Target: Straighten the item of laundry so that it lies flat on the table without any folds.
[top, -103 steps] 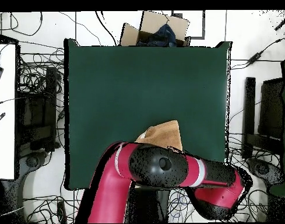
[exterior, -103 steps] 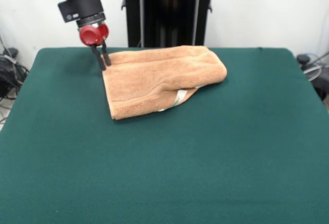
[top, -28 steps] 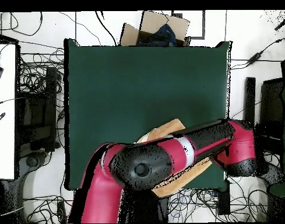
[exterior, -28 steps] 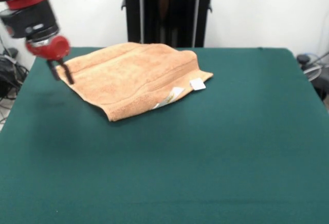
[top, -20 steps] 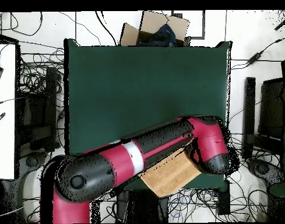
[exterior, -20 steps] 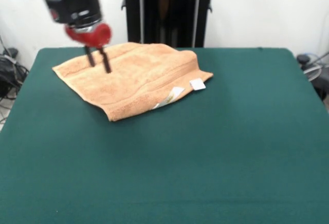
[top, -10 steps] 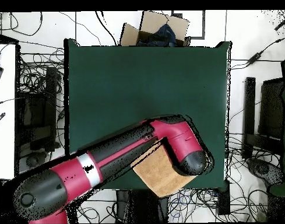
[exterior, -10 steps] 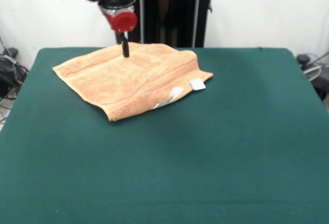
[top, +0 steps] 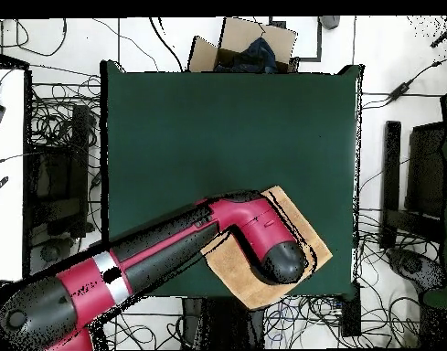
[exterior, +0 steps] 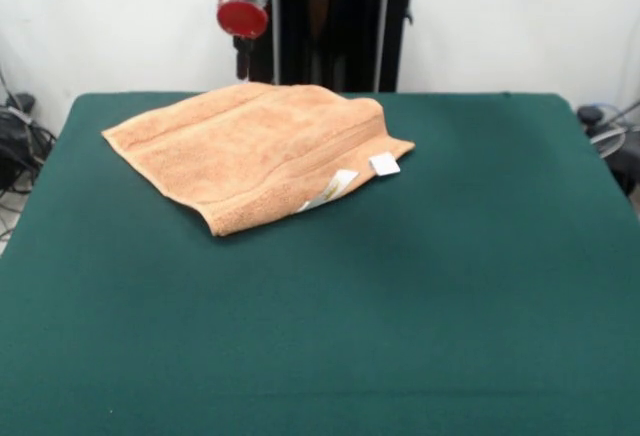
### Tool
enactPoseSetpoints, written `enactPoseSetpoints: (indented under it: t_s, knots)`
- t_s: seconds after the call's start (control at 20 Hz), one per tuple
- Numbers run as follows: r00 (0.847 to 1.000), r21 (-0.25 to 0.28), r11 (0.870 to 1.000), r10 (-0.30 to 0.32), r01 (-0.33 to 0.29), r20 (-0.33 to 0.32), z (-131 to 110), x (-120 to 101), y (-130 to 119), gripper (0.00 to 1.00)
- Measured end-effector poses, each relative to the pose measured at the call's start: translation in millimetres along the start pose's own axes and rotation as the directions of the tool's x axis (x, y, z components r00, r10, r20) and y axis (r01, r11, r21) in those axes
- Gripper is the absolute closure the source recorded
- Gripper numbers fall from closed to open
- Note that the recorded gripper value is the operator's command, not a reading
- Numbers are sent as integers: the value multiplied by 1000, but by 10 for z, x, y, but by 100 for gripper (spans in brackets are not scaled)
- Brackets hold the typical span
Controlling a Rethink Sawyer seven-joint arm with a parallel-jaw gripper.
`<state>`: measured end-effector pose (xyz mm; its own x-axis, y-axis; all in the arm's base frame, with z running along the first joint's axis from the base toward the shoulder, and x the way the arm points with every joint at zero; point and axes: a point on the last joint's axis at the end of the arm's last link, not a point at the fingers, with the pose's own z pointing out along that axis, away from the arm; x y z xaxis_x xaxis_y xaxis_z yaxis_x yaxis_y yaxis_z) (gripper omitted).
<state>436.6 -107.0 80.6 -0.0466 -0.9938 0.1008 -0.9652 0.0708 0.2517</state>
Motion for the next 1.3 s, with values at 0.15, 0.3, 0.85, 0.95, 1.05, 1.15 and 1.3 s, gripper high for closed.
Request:
enactPoseSetpoints:
  t_s: [0.15, 0.3, 0.85, 0.95, 1.05, 1.15, 1.3]
  knots:
    - [999, -12, 999, 46, -47, -11, 61, 84, 93, 0]
    - [994, 2, 994, 107, -107, -12, 240, 279, 176, 0]
    - [941, 117, 934, 334, -337, 47, 1250, 1119, 533, 0]
    - [943, 122, 936, 324, -331, 74, 1496, 1133, 630, 0]
    - [945, 124, 938, 314, -323, 87, 1586, 1115, 665, 0]
    - [955, 138, 946, 283, -294, 95, 1648, 1122, 704, 0]
    - [967, 156, 956, 234, -247, 98, 1641, 1134, 707, 0]
